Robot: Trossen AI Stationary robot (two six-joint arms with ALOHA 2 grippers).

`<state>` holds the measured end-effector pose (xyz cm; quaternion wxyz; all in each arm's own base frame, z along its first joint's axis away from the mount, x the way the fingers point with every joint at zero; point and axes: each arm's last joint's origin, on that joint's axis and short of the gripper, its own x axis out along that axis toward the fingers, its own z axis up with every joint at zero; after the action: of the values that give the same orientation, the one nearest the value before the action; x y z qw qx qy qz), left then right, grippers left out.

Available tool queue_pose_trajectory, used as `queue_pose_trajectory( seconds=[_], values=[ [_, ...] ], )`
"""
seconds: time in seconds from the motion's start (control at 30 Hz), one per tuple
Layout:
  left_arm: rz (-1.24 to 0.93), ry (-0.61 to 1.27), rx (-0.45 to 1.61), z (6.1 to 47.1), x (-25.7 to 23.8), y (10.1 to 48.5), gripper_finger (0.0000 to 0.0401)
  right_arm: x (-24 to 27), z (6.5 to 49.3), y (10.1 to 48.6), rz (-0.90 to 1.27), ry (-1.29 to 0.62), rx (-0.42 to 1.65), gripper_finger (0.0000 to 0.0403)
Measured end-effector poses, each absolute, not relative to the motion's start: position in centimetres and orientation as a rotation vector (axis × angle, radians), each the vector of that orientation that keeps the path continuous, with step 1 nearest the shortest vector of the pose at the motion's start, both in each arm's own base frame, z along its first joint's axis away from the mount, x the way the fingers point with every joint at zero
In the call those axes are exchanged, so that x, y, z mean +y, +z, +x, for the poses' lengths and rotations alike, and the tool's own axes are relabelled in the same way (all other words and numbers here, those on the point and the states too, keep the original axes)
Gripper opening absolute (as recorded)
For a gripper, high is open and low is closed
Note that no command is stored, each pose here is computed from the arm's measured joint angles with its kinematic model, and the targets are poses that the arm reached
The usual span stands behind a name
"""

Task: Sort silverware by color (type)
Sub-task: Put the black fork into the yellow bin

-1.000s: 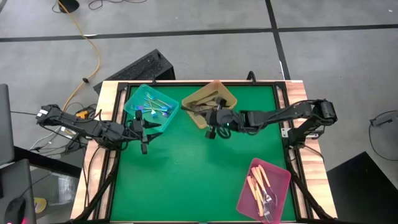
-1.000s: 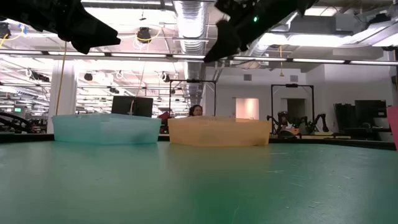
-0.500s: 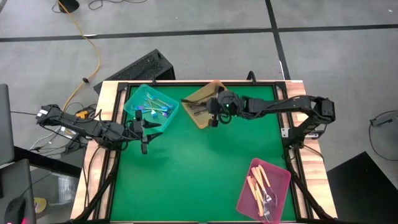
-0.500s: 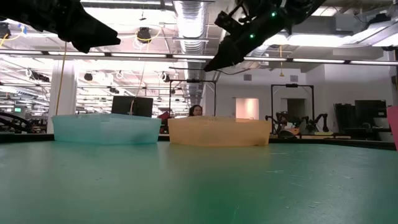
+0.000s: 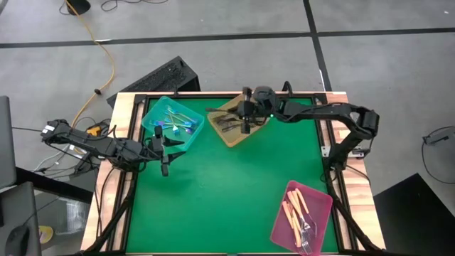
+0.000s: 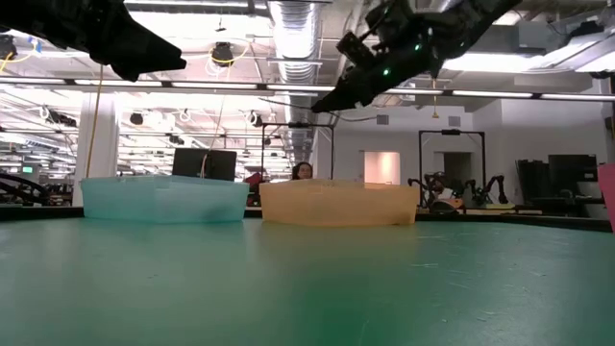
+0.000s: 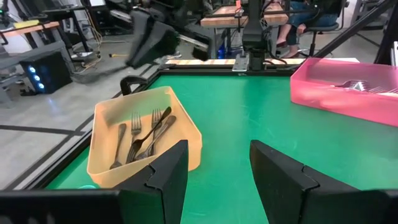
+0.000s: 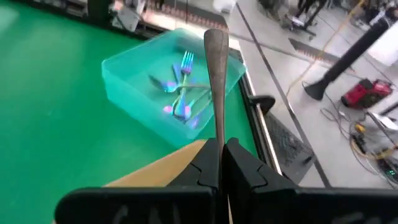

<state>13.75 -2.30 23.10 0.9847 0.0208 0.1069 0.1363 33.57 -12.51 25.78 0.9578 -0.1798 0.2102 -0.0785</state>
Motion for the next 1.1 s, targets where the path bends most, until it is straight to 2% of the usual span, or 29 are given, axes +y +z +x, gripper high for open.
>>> queue_pose_trajectory(
  seconds=[0.2,0.4,0.63,1.1],
  values=[
    [0.053,0.273,0.218,13.7,-2.3,23.1,0.0156,-14.5,34.5,22.6,-0.277,-0.049,0.442,0.0031],
    [0.053,0.269,0.221,13.7,-2.3,23.1,0.0156,-16.8,34.6,19.9,-0.163,-0.096,0.488,0.0031],
    [0.056,0.268,0.229,13.7,-2.3,23.0,0.0156,-18.9,33.1,19.2,-0.021,-0.169,0.535,0.0031],
    [0.04,0.271,0.23,13.7,-2.3,23.0,0.0156,-19.3,31.8,18.1,0.115,-0.056,0.619,0.0031]
  ],
)
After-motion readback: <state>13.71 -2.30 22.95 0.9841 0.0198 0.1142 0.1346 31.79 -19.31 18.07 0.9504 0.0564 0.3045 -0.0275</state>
